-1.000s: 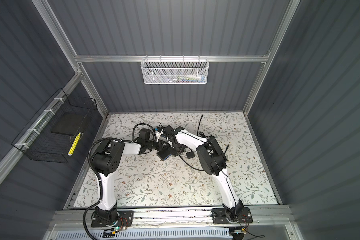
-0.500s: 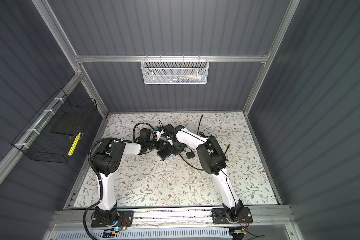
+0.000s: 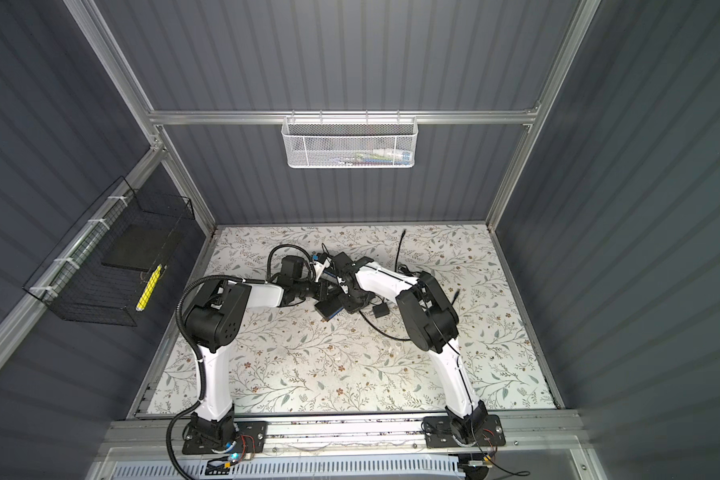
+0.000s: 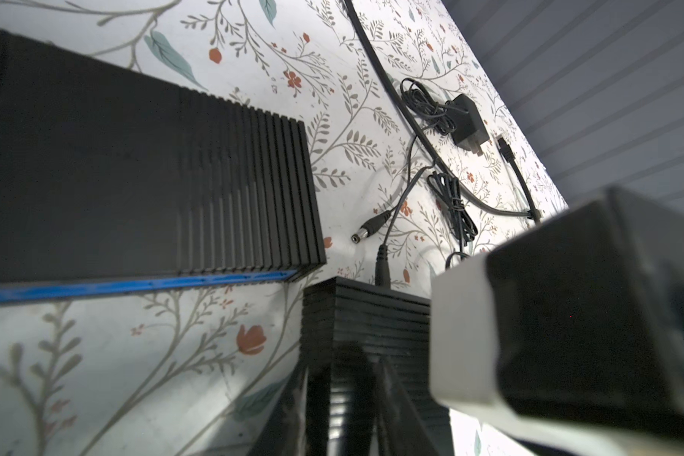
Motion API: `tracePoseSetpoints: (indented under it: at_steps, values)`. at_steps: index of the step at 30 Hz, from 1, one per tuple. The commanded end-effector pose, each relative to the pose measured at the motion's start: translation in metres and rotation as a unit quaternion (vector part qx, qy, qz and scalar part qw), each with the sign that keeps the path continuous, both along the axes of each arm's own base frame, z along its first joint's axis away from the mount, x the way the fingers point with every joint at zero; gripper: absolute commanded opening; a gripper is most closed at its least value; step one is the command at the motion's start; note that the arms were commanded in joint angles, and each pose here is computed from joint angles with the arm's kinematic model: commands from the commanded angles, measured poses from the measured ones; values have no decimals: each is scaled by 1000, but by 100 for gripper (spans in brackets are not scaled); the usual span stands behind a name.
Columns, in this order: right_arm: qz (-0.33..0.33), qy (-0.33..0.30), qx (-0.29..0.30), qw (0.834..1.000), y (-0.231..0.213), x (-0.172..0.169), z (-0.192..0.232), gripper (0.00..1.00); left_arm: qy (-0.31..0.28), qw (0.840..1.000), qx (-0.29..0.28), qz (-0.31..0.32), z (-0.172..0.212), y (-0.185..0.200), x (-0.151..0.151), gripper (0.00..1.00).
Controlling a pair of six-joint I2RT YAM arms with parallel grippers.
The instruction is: Insert the plug into the switch port
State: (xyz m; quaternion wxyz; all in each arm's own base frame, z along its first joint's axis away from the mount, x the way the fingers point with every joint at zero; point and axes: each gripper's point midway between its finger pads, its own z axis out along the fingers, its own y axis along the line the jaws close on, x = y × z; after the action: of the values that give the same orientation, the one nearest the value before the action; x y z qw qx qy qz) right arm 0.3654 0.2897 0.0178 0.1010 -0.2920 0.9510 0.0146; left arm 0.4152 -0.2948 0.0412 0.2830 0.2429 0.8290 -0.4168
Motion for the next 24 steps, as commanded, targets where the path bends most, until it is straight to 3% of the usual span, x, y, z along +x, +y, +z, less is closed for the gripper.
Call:
tracePoseSetpoints:
  at_steps: [1,15,24]
  values:
    - [-16,-112,113,987,48,49,34,3,142,986,20,-84,-36,-12,-81,29]
    - [-31,-90,76,993,4,9,19,24,128,989,52,-49,-33,13,-52,29]
    - [-36,-76,82,993,-14,-3,21,29,125,989,60,-49,-31,14,-49,29]
